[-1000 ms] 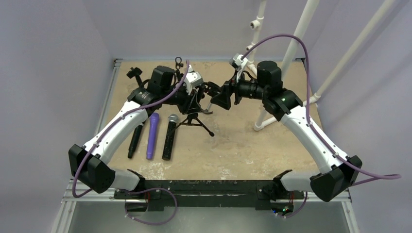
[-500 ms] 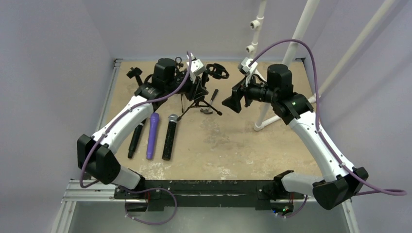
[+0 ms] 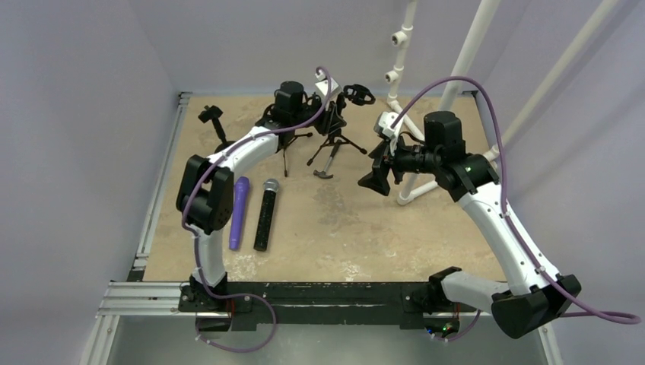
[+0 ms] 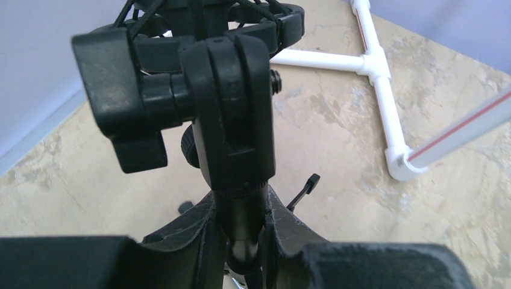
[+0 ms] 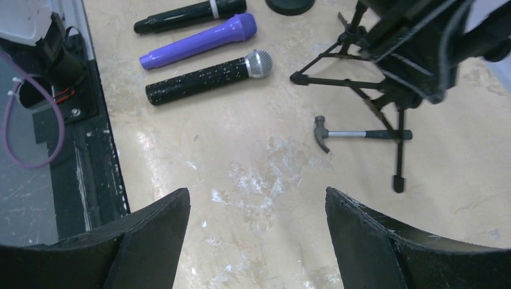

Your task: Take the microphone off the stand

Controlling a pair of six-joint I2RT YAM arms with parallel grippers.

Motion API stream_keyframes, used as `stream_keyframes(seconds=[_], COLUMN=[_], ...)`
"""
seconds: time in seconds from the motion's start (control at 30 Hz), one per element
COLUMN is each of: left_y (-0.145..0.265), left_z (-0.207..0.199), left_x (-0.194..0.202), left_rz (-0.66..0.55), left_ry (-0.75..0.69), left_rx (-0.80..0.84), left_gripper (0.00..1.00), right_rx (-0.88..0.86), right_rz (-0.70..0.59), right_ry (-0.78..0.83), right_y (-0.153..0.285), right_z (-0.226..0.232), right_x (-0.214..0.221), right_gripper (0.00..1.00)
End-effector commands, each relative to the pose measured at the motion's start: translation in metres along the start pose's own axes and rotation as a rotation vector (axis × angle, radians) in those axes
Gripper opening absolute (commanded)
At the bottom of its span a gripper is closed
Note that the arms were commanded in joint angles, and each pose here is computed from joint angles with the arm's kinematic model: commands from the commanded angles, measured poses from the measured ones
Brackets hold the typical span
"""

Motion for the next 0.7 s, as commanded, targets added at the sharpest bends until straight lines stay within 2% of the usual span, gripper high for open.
stream_keyframes(seconds=[0.0, 0.23, 0.43, 0.67], left_y=[-0.015, -0.049, -0.072, -0.09], left_z=[0.017, 0.044, 0.059, 0.058], left_x=[-0.058, -0.032, -0.006, -0.001], left_rz=[-0.257, -0.262, -0.257, -0.268], left_ry=[-0.114, -0.098, 0.018, 0.066], left_rx=[-0.003, -0.068, -0.173, -0.319], left_gripper=[0.0, 0.0, 0.0, 0.0], right_rx=[-0.086, -0.104, -0.119, -0.124], right_rz=[0.027, 0.054, 0.068, 0.083], right_ry=[0.024, 0.013, -0.004, -0.019], right_y=[-0.001, -0.006, -0.013, -0.018], right_z=[0.004, -0.001, -0.005, -0.008], right_x=[0.013, 0.019, 0.022, 0.028], right_gripper=[0.8, 0.8, 0.8, 0.8])
Point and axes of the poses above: each gripper's point midway between its finger pads, its own y axis back along the fingers, its own z axis along the line the jaws close on, x = y × z, the point moved 10 cm from there along y, back along the fingers, and after that the axes turned 3 degrees about -y, right-handed, at the moved point
